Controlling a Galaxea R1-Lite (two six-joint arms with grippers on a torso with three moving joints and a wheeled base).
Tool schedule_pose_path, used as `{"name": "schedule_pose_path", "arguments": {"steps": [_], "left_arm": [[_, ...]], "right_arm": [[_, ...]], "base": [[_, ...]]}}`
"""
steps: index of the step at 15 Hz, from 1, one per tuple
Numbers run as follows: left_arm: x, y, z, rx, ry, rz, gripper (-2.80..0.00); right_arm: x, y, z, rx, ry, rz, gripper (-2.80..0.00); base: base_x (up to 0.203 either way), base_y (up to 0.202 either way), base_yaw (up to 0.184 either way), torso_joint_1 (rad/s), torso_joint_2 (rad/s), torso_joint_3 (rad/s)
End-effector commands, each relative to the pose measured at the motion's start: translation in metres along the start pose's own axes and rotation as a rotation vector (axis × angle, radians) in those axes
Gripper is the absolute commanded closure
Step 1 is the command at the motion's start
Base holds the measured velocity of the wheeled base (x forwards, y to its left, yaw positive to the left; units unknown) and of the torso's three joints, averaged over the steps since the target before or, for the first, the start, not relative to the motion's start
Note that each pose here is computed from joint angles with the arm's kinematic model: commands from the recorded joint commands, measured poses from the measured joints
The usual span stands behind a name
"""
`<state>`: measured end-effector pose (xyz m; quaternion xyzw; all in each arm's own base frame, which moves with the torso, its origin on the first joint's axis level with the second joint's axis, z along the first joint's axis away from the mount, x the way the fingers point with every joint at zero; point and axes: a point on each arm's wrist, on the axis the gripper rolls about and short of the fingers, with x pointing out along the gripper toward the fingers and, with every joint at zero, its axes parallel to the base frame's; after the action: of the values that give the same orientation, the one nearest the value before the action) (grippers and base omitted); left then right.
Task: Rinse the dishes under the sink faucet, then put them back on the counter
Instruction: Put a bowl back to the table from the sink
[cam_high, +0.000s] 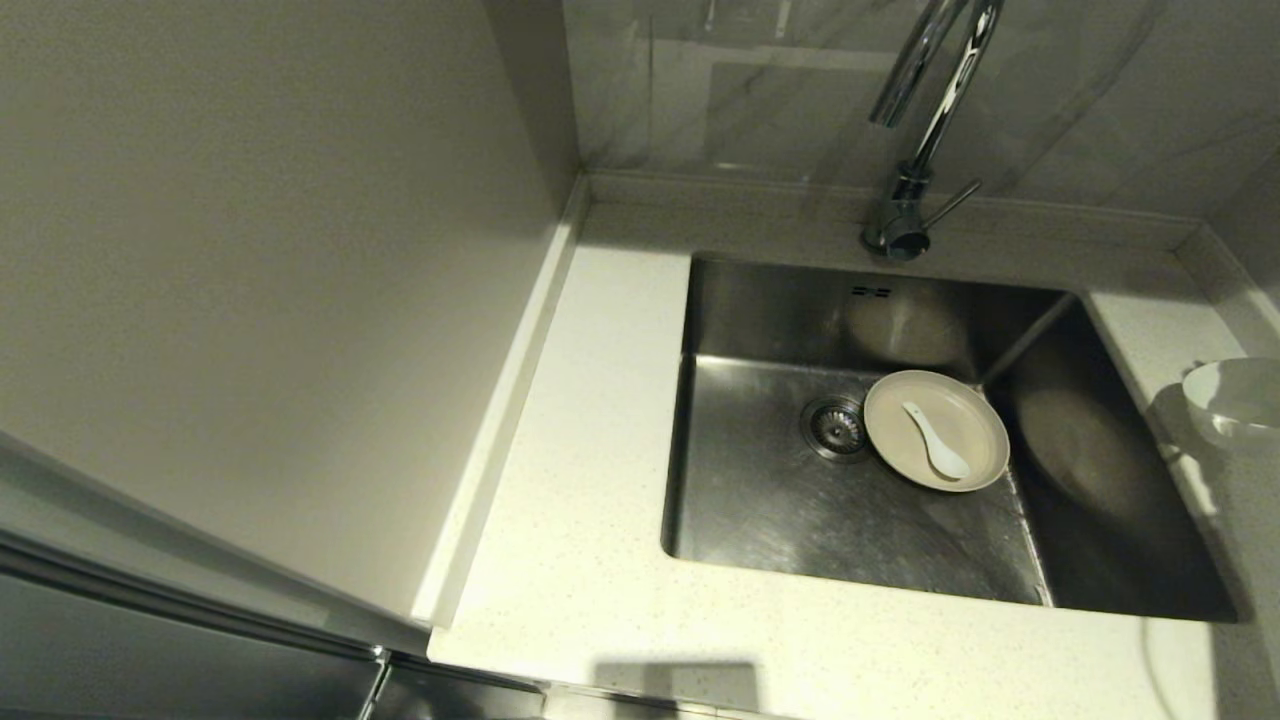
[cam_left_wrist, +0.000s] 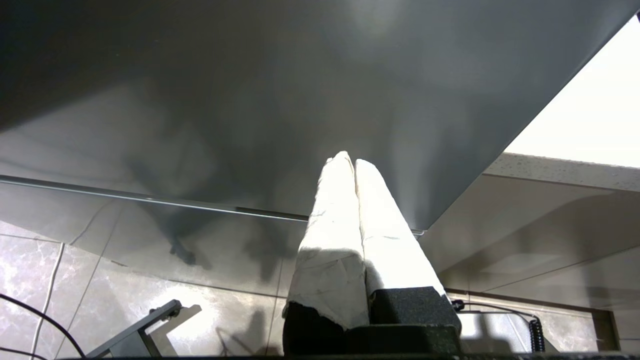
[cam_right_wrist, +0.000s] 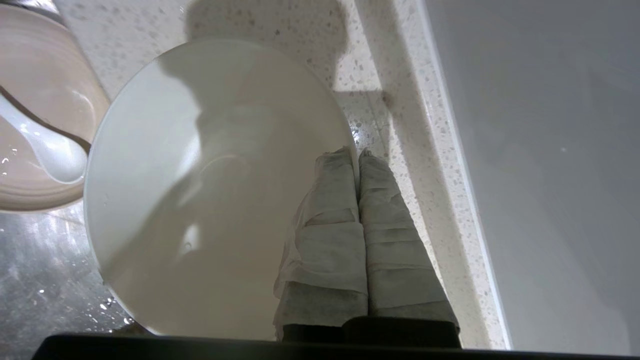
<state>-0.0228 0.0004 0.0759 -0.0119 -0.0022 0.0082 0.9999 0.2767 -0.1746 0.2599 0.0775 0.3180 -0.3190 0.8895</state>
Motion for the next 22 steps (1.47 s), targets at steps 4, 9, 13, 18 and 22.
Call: {"name": "schedule_pose_path", "arguments": {"steps": [4, 9, 13, 18, 22], "left_arm": [[0.0, 0.0, 0.0, -0.001, -0.003, 0.0, 0.0], [0.0, 0.0, 0.0, -0.001, -0.003, 0.0, 0.0], [0.0, 0.0, 0.0, -0.001, -0.003, 0.0, 0.0], [0.0, 0.0, 0.0, -0.001, -0.003, 0.0, 0.0], [0.0, 0.0, 0.0, -0.001, -0.003, 0.0, 0.0]], "right_arm": [[0.018, 0.007, 0.001, -0.009, 0.003, 0.009, 0.0], [0.027, 0.01, 0.005, -0.007, -0.029, -0.001, 0.0], [0.031, 0.01, 0.006, -0.005, -0.03, -0.004, -2.8], [0.019, 0.009, 0.023, 0.007, -0.103, -0.005, -2.8], [-0.012, 0.019, 0.034, -0.053, -0.193, 0.062, -2.8]], "base": [[0.0, 0.0, 0.0, 0.0, 0.0, 0.0], [0.0, 0.0, 0.0, 0.0, 0.0, 0.0], [0.0, 0.0, 0.0, 0.0, 0.0, 0.0], [0.0, 0.0, 0.0, 0.0, 0.0, 0.0], [0.0, 0.0, 0.0, 0.0, 0.0, 0.0]]}}
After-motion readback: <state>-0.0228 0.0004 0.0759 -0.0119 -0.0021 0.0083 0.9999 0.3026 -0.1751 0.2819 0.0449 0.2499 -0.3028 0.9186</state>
